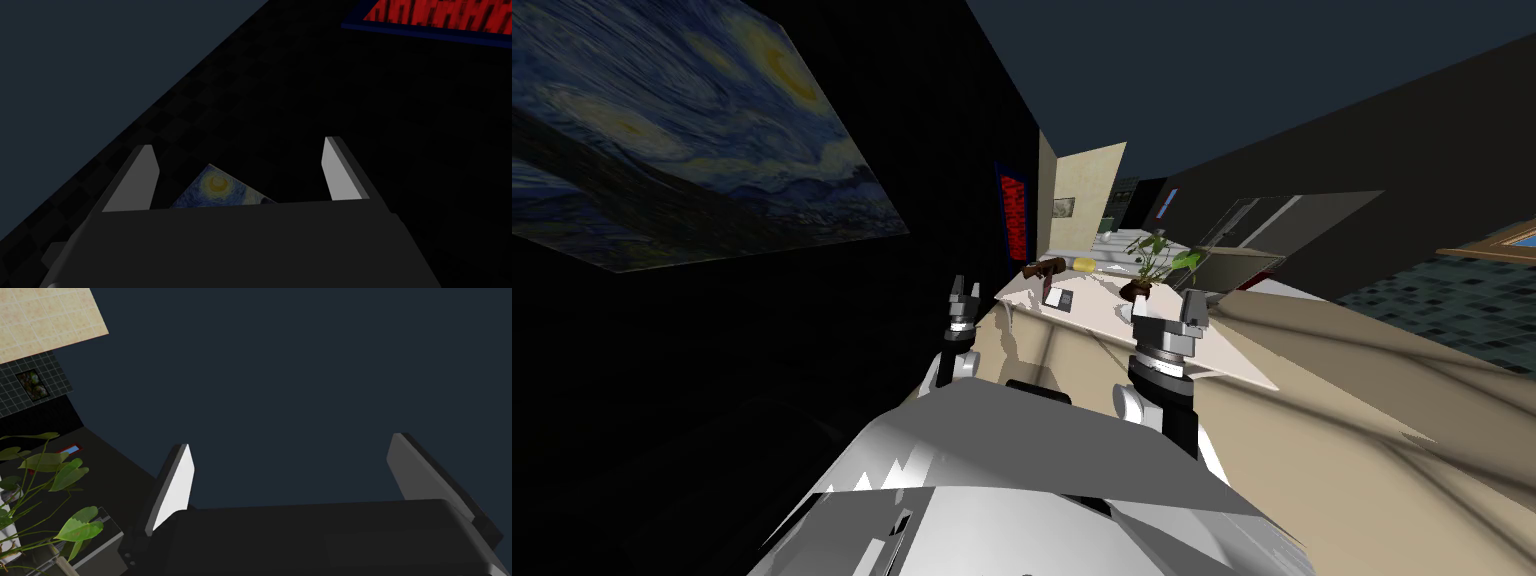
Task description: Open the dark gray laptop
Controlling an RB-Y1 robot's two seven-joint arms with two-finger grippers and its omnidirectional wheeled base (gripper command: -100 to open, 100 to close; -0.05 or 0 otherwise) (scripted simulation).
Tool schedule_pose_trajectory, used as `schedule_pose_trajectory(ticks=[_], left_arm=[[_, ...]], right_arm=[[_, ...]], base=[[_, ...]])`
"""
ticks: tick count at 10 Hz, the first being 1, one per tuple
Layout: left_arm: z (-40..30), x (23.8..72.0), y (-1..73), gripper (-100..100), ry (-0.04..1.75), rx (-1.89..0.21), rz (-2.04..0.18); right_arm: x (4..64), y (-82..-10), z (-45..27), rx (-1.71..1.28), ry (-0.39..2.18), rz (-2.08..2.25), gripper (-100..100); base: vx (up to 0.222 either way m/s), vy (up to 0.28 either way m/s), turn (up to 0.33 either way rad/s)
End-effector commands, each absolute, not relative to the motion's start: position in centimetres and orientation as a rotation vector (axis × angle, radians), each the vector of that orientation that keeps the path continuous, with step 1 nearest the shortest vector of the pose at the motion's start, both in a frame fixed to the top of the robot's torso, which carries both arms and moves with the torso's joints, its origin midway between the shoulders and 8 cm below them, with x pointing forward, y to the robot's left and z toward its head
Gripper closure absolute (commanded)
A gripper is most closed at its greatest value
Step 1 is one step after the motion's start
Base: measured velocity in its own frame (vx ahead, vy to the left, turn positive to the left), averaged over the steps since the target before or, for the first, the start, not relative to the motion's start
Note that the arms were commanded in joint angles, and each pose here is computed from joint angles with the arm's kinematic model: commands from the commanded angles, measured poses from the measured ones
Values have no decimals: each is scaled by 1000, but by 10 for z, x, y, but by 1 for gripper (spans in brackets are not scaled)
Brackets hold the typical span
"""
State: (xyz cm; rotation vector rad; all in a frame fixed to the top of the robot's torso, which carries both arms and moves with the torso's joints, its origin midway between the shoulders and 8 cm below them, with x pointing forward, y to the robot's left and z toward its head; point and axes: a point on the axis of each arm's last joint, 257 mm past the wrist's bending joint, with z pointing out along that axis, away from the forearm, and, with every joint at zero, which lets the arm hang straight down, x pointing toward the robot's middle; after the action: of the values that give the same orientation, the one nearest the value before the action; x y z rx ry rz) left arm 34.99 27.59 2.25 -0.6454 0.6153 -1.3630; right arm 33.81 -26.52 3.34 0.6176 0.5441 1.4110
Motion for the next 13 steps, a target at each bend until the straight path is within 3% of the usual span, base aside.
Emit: schedule_pose_trajectory(ticks=[1,9,10,13], left_arm=[[23,350,276,0,615,-645,-1363],[23,350,276,0,615,-645,-1363],[23,350,276,0,615,-645,-1363],[22,350,276,0,615,-646,-1363]], right_arm=[[338,-265,33,618,544,1411,0],[338,-265,34,617,544,1411,0],[341,-261,30,586,604,1393,-100],[347,-255,21,543,697,1346,-100]], base=[[0,0,0],[0,0,0],[17,20,11],[30,52,12]])
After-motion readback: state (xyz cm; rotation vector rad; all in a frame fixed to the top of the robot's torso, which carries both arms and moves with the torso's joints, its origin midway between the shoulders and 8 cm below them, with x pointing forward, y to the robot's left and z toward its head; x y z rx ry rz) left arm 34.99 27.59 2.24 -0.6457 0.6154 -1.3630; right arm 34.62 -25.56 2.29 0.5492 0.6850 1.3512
